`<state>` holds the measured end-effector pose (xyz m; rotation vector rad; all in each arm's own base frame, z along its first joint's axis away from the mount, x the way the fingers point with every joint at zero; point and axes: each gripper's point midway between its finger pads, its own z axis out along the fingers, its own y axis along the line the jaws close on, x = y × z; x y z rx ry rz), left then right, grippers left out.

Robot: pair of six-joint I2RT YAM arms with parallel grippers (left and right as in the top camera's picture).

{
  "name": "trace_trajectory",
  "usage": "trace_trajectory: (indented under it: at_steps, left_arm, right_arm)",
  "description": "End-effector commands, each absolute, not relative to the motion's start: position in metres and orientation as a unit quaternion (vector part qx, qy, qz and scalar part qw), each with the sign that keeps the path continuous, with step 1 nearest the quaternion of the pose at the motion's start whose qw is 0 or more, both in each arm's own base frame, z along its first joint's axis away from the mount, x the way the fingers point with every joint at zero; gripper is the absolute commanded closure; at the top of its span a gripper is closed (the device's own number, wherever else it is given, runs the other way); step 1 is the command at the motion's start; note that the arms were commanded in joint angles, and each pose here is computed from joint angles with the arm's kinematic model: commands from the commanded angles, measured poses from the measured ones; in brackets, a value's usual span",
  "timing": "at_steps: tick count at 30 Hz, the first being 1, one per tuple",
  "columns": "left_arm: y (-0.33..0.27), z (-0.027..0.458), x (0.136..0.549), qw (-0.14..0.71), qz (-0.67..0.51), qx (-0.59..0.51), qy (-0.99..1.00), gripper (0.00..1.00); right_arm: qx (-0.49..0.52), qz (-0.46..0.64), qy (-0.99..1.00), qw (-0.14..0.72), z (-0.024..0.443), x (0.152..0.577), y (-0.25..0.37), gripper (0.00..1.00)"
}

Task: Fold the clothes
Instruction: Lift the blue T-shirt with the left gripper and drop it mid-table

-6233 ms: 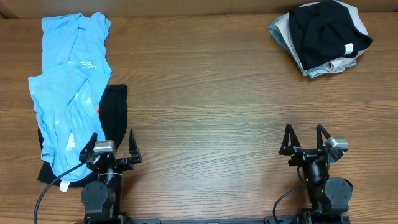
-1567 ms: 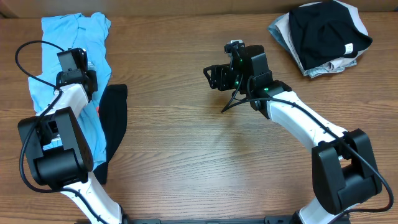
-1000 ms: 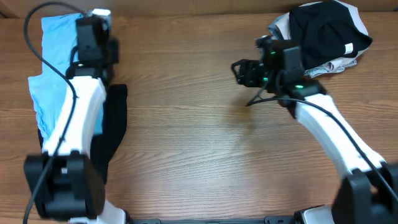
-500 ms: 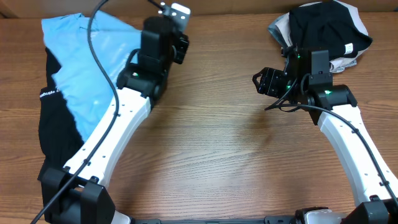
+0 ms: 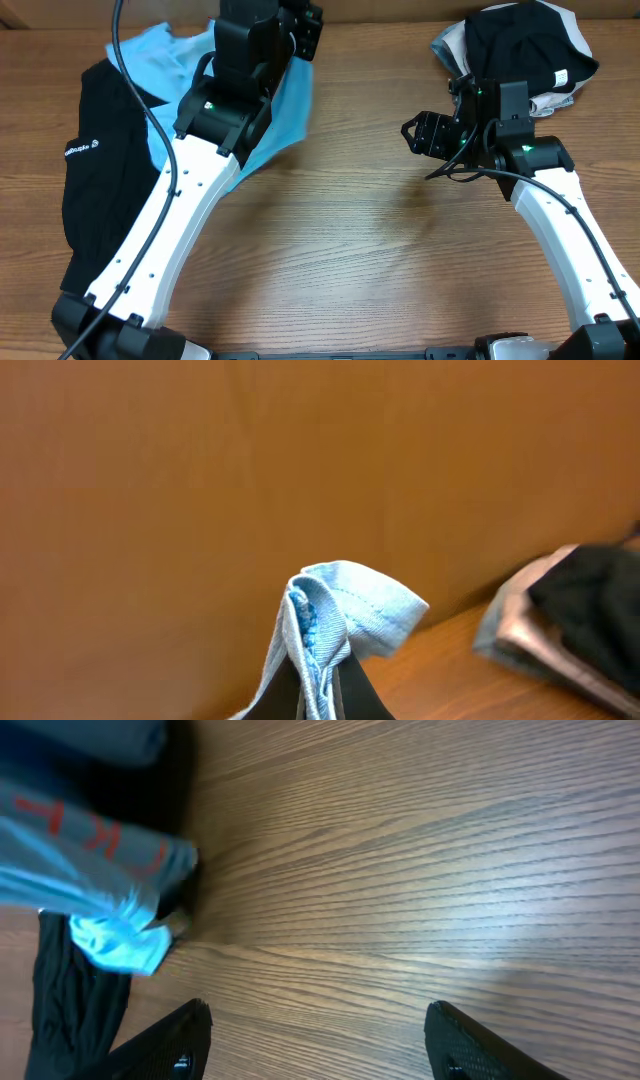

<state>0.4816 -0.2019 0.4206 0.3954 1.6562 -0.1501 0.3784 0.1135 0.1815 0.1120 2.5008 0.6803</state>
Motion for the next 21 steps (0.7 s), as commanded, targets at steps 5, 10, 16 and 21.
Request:
trace_trajectory:
  at_steps: [5,10,16,21]
  left_arm:
    - [-0.225,0.525,0.437,0.732,-0.138,0.185,0.641,0.96]
    - [-0.233,0.575,0.413,0.768,-0.165,0.182,0.592,0.96]
    - [-0.243,0.597,0.389,0.770,-0.187,0.199,0.577,0.96]
    - [-0.238,0.590,0.372,0.746,-0.186,0.221,0.601,0.96]
  right_arm:
    - [0.022,0.264,0.919,0.291,0.198,0.380,0.118,0.27]
    - [0.021,0.265,0.917,0.298,0.201,0.383,0.118,0.27]
    - [0.019,0.267,0.914,0.305,0.204,0.385,0.117,0.27]
    - [0.019,0.267,0.914,0.306,0.205,0.385,0.117,0.27]
